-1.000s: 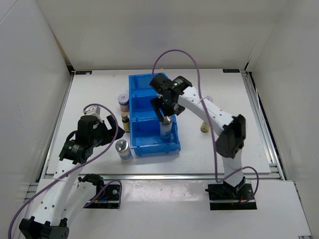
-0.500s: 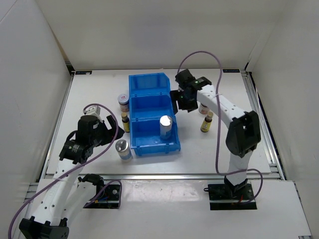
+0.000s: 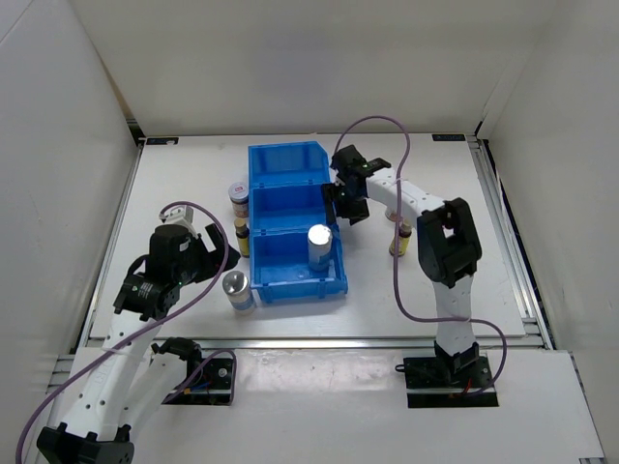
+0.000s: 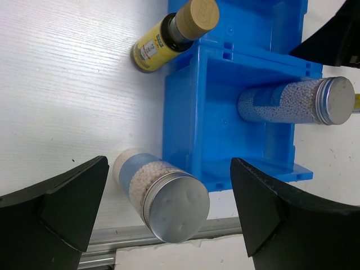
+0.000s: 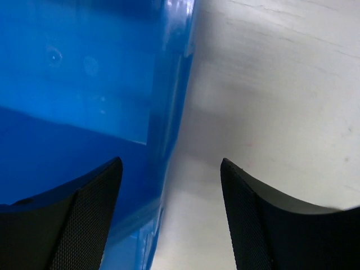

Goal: Organize the condiment bottles

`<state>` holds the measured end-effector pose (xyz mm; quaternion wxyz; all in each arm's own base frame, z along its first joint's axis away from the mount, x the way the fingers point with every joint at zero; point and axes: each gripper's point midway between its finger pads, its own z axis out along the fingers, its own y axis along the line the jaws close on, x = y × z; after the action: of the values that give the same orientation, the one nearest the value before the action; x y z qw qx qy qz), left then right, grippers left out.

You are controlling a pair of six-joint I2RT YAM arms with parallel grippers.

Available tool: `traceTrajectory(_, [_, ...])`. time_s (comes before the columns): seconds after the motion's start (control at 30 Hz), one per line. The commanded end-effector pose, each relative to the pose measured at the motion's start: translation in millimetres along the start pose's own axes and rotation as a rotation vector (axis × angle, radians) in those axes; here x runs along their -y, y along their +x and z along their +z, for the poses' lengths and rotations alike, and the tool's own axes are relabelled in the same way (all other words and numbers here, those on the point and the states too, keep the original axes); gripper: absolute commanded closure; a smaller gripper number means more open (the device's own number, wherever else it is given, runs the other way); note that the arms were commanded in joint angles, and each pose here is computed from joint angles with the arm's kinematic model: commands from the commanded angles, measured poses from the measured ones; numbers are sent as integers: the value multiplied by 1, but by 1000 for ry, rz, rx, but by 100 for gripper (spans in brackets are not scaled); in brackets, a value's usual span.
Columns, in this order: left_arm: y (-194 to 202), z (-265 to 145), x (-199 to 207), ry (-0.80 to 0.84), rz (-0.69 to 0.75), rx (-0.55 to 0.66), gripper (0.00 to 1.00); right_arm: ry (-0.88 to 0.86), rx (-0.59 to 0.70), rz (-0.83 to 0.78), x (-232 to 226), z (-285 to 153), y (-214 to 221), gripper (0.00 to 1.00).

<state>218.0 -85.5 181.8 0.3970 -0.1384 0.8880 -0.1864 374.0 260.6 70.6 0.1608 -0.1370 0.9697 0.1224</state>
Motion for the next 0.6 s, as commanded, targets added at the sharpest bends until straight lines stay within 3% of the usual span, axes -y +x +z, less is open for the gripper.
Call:
traceTrajectory(0.0, [-8,-4,4,11,13,34,0,-54,34,4,-12,6,-14,28])
traceTrajectory(0.1, [-8,-4,4,11,13,34,0,-59,16,15,-12,16,-11,31])
traceTrajectory(0.27, [-8,-4,4,11,13,34,0,-32,-40,22,-3,34,6,52])
traceTrajectory(0.33, [-10,-6,3,8,12,46,0,-7,-41,23,3,36,11,56])
traceTrajectory(0.47, [-10,-6,3,8,12,47,0,36,-56,3,13,33,22,77])
traceTrajectory(0.57, [-10,-6,3,8,12,47,0,55,-59,-20,19,29,28,80])
